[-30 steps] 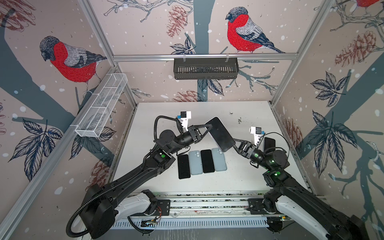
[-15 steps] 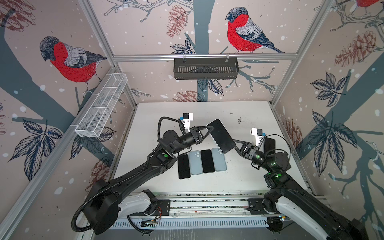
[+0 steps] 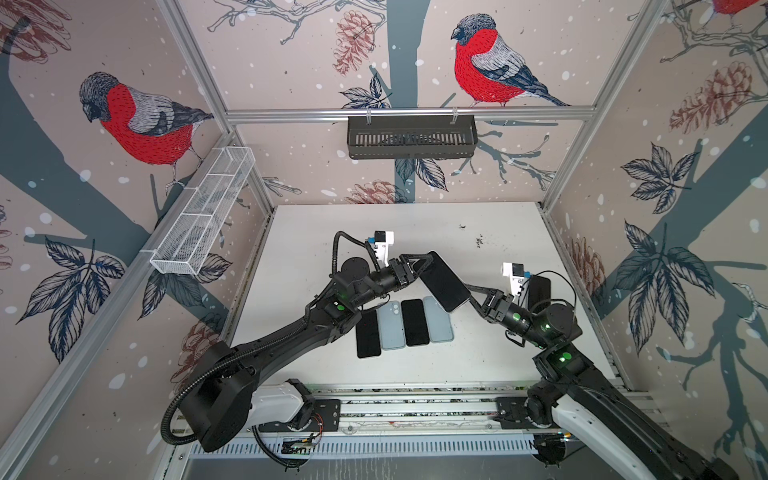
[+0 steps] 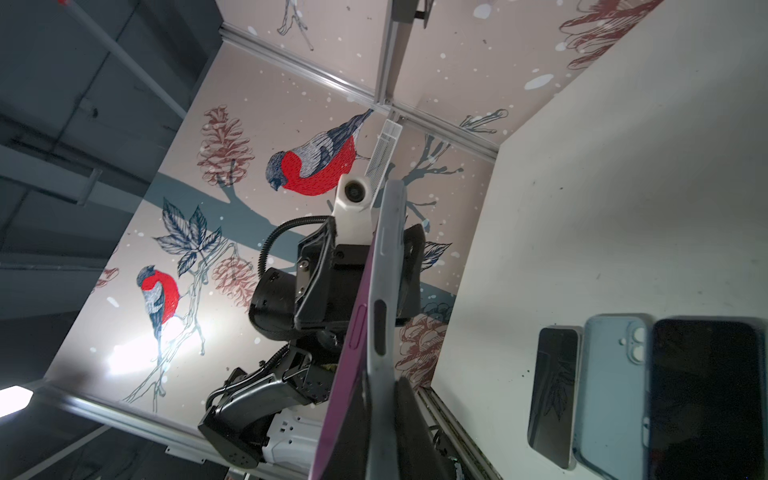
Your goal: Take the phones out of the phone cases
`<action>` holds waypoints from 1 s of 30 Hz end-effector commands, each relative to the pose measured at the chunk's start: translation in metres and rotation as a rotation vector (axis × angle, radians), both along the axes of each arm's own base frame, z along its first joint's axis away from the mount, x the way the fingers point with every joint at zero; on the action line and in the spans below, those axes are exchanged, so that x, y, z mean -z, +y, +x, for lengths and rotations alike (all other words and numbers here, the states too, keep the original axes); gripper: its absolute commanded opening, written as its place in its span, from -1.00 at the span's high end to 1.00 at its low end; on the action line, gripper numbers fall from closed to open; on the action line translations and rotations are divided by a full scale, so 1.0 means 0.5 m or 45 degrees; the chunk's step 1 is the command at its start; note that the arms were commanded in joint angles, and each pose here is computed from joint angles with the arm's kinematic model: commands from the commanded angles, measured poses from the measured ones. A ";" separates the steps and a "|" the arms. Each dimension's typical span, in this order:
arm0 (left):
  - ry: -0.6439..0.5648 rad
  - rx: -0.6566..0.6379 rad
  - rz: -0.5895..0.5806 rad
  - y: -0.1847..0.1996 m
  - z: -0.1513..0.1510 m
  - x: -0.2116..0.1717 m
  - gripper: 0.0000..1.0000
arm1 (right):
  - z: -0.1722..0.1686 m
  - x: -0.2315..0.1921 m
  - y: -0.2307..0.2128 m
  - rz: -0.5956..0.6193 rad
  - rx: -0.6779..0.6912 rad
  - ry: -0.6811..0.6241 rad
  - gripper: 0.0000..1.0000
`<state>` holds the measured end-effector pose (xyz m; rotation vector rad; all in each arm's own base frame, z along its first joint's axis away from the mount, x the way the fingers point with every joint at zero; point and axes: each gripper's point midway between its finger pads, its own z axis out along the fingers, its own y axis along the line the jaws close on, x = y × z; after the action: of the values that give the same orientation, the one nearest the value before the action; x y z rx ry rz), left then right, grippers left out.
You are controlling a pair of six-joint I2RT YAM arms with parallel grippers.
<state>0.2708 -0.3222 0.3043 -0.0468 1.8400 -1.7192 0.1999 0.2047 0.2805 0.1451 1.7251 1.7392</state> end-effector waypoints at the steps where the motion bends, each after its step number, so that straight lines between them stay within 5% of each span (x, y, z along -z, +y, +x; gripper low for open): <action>1: -0.116 -0.119 0.113 0.021 0.020 -0.012 -0.35 | 0.024 0.011 -0.024 0.001 0.100 0.036 1.00; 9: -0.379 -0.277 0.454 0.052 -0.005 -0.054 -0.53 | 0.061 0.059 -0.076 -0.072 0.271 0.136 1.00; 17: -0.789 -0.084 0.984 -0.091 -0.110 -0.026 -0.60 | 0.071 0.079 -0.089 -0.112 0.316 0.174 1.00; 23: -0.907 0.029 1.281 -0.180 -0.145 0.036 -0.38 | 0.071 0.083 -0.090 -0.124 0.317 0.184 1.00; 30: -0.923 0.064 1.438 -0.213 -0.132 0.089 -0.23 | 0.064 0.084 -0.088 -0.124 0.300 0.184 1.00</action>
<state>0.1981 -0.4360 0.2698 0.9073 1.9068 -0.5056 0.2339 0.1589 0.2237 0.4788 1.8567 1.4824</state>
